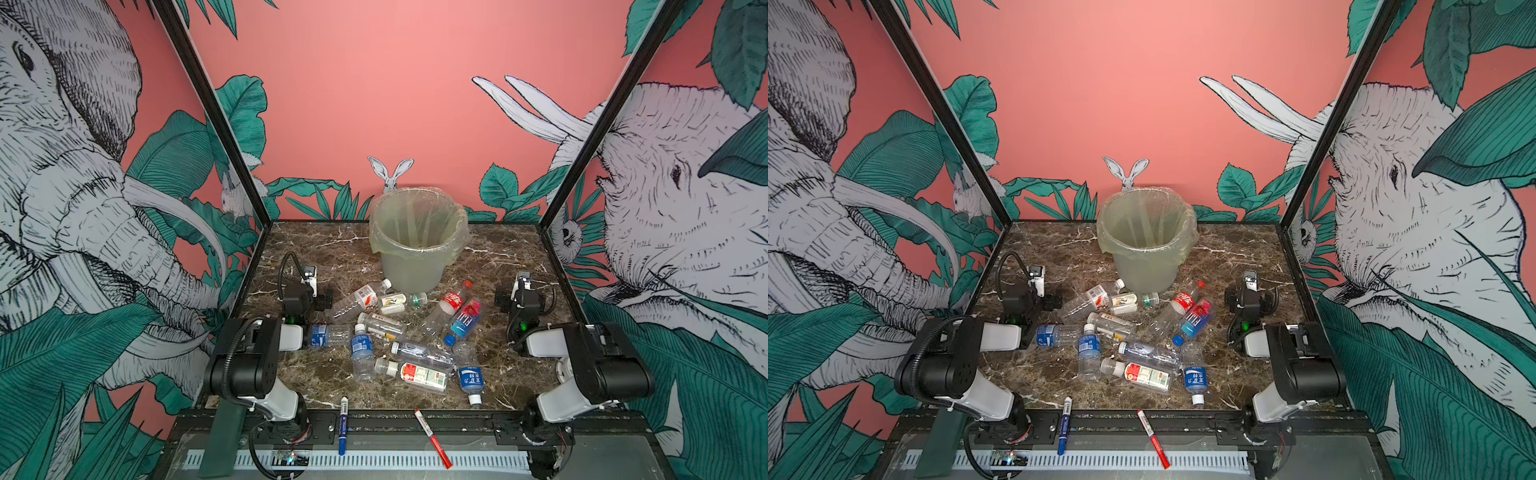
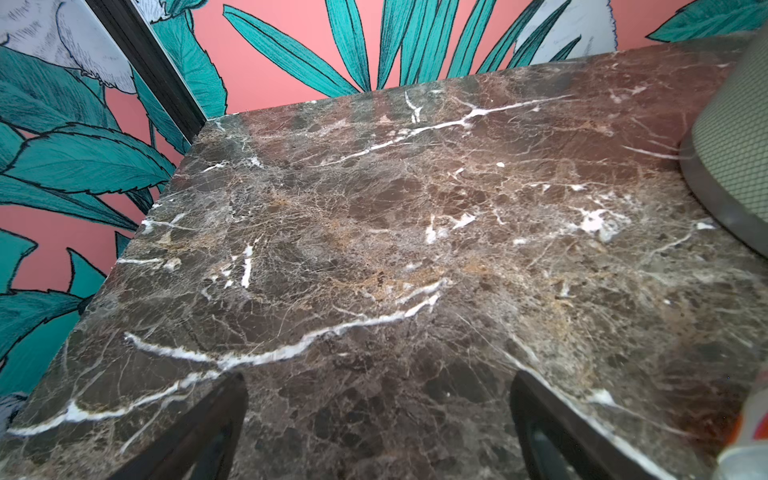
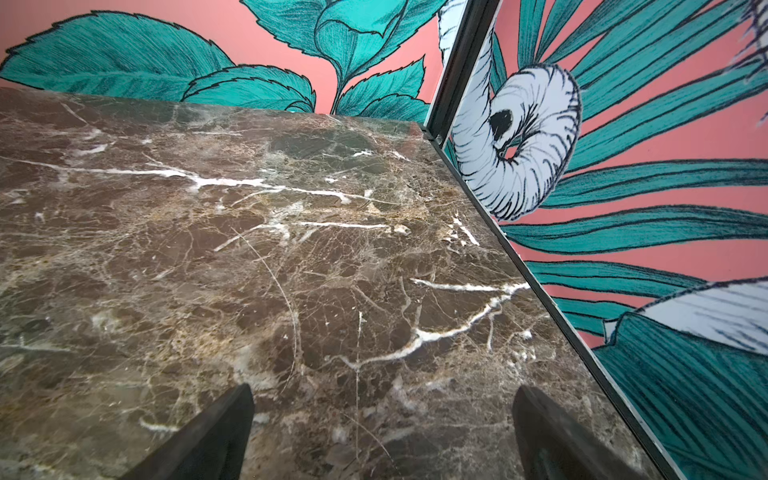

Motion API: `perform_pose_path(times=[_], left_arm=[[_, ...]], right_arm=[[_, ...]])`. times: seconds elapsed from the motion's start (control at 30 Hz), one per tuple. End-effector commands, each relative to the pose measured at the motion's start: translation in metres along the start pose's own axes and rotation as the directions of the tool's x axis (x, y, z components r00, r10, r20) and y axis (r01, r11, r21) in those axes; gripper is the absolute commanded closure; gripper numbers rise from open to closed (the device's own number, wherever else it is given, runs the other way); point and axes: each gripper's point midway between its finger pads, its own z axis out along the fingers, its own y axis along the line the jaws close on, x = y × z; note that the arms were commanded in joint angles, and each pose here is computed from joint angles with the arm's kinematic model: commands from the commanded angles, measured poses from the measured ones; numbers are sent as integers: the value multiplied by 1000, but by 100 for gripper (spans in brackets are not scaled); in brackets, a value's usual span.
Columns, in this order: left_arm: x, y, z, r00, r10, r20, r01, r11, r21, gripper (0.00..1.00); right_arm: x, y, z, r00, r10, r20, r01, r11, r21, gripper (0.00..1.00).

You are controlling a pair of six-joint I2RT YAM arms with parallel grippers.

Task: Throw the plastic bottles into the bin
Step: 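Raise both arms from rest toward the bottle pile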

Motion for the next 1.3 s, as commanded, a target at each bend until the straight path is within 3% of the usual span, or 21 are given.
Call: perform_pose_path(times=[0.0,0.8,1.0,1.1,1.27], left_arm=[[-12,1,-1,999,6,36,-6,1000,-2,0],[-12,3,0,999,0,35,0,1000,-7,0],[-13,34,-11,997,-64,46,72,978,-193,1],[-18,40,-20,995,-72,67,86,969,-230,0],[-29,63,-45,989,-116,93,142,923,-358,0]], right_arm=[[-11,-1,1,999,18,40,-18,1000,13,1],[-11,-1,1,999,19,39,-20,1000,10,1],[-11,-2,0,999,22,45,-22,1000,17,1],[-16,-2,-3,998,17,59,-18,1000,17,1],[-19,-3,-14,994,16,105,-19,1000,25,1]])
